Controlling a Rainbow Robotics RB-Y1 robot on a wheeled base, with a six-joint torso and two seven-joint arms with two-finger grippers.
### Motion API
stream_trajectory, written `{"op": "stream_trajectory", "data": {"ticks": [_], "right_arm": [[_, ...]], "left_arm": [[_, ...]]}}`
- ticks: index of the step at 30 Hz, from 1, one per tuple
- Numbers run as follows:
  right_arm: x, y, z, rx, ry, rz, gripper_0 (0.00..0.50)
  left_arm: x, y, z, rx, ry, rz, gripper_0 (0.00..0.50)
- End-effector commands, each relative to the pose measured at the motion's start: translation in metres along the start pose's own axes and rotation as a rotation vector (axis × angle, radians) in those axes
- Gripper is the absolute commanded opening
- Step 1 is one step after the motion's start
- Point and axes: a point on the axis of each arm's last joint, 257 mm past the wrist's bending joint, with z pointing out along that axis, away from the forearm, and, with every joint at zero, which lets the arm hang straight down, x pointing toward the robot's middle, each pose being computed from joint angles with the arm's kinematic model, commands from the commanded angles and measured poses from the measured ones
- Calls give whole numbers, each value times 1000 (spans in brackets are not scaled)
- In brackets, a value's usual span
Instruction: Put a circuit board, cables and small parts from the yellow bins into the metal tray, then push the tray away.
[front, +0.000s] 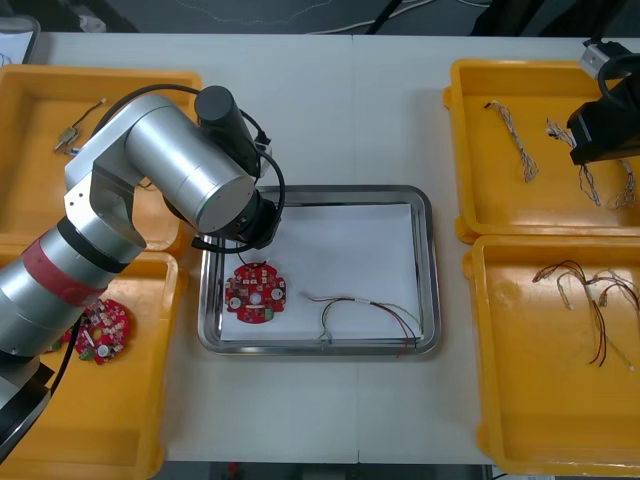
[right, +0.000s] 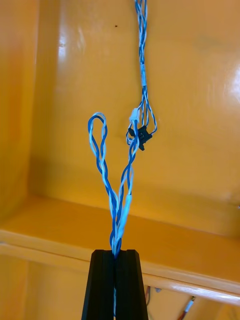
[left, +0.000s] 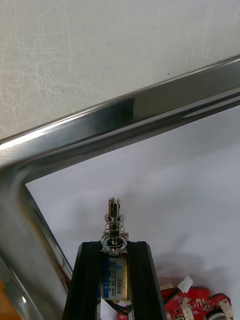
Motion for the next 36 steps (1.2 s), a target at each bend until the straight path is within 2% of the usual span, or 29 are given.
{"op": "stream_trajectory", "data": {"ticks": [1,17,25,32,33,36], "right_arm": [[-20,-15,-41,37,-97,-100,0],[-24,0,-49,27,-130,-384,0],[-15,21,-47,30,-164,-472,0],[0,32,-43,34,-172,-502,0],[2,35,-42,32,-175,-507,0],[8,39,-39,35,-178,-511,0]], "left_arm": [[-9,-17,1,13,-32,-89,0],[-7,-18,5,14,-30,-85,0],[-7,-18,8,16,-32,-90,0],[-7,-20,9,18,-31,-90,3],[-7,-19,8,17,-30,-95,72],[-7,-19,8,17,-33,-95,212]]}}
